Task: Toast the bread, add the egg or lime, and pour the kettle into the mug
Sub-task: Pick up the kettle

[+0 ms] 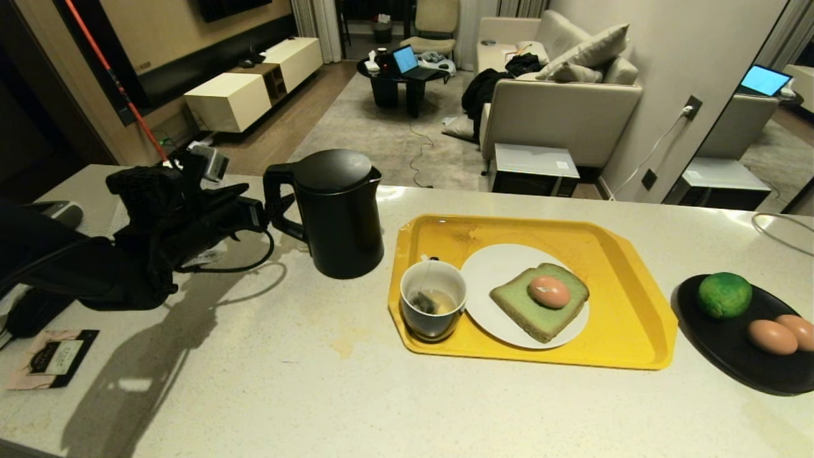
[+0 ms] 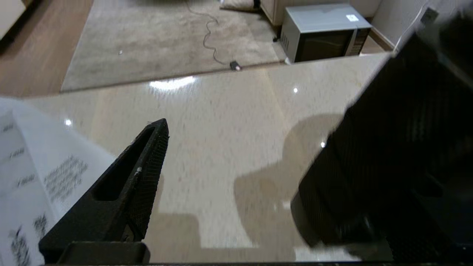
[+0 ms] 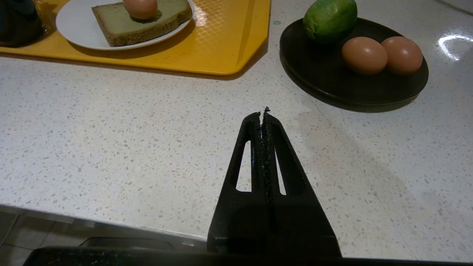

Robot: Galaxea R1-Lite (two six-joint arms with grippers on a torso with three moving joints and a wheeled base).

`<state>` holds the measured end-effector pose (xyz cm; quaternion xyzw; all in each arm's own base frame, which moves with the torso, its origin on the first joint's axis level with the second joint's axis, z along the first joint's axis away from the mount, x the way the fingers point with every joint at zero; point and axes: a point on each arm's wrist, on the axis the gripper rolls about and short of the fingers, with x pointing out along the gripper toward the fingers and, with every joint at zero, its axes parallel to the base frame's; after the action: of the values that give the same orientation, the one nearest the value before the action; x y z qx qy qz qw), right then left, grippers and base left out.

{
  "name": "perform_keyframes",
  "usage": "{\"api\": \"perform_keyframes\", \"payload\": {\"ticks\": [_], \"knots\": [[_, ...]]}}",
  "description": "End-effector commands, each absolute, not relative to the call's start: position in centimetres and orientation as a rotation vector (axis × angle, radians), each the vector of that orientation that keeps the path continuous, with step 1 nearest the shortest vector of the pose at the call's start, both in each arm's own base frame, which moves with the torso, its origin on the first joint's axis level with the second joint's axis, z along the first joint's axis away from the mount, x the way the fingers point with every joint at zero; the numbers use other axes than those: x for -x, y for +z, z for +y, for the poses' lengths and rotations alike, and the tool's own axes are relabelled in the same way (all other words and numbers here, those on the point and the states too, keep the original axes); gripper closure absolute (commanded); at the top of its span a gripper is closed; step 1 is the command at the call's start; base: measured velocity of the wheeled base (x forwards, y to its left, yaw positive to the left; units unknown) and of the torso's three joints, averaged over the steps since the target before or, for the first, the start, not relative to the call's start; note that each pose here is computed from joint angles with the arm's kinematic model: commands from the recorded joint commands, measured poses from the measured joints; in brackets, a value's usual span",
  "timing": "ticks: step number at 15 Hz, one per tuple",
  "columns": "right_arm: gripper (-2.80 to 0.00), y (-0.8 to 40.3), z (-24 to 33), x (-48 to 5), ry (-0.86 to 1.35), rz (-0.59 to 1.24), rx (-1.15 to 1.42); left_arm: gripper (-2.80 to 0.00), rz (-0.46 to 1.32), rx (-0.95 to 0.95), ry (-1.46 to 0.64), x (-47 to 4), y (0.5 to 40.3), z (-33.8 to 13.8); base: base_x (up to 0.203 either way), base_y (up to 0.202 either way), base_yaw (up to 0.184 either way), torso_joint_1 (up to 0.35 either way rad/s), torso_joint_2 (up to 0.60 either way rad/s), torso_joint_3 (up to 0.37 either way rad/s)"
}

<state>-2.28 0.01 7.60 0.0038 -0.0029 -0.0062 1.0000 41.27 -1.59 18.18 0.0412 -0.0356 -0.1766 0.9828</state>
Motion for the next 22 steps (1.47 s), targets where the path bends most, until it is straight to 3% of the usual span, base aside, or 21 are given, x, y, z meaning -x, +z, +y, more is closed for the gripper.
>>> {"api": "perform_keyframes", "payload": {"ticks": [1, 11, 12, 22], "knots": [[0.0, 7.5, 0.0, 2.3, -0.012, -0.003, -0.008, -2.8, -0.082, -0.087, -0.373, -42.6, 17.6, -2.4, 0.0, 0.0, 0.0, 0.0, 0.0, 0.0], [0.0, 7.5, 0.0, 2.3, -0.012, -0.003, -0.009, -2.8, -0.094, -0.085, -0.386, -42.7, 17.8, -5.5, 0.0, 0.0, 0.0, 0.0, 0.0, 0.0], [0.0, 7.5, 0.0, 2.3, -0.012, -0.003, -0.008, 0.0, -0.099, -0.085, -0.387, -42.6, 18.1, -5.5, 0.0, 0.0, 0.0, 0.0, 0.0, 0.0], [0.0, 7.5, 0.0, 2.3, -0.012, -0.003, -0.008, 0.0, -0.143, -0.068, -0.366, -39.8, 21.6, -4.5, 0.0, 0.0, 0.0, 0.0, 0.0, 0.0]]}}
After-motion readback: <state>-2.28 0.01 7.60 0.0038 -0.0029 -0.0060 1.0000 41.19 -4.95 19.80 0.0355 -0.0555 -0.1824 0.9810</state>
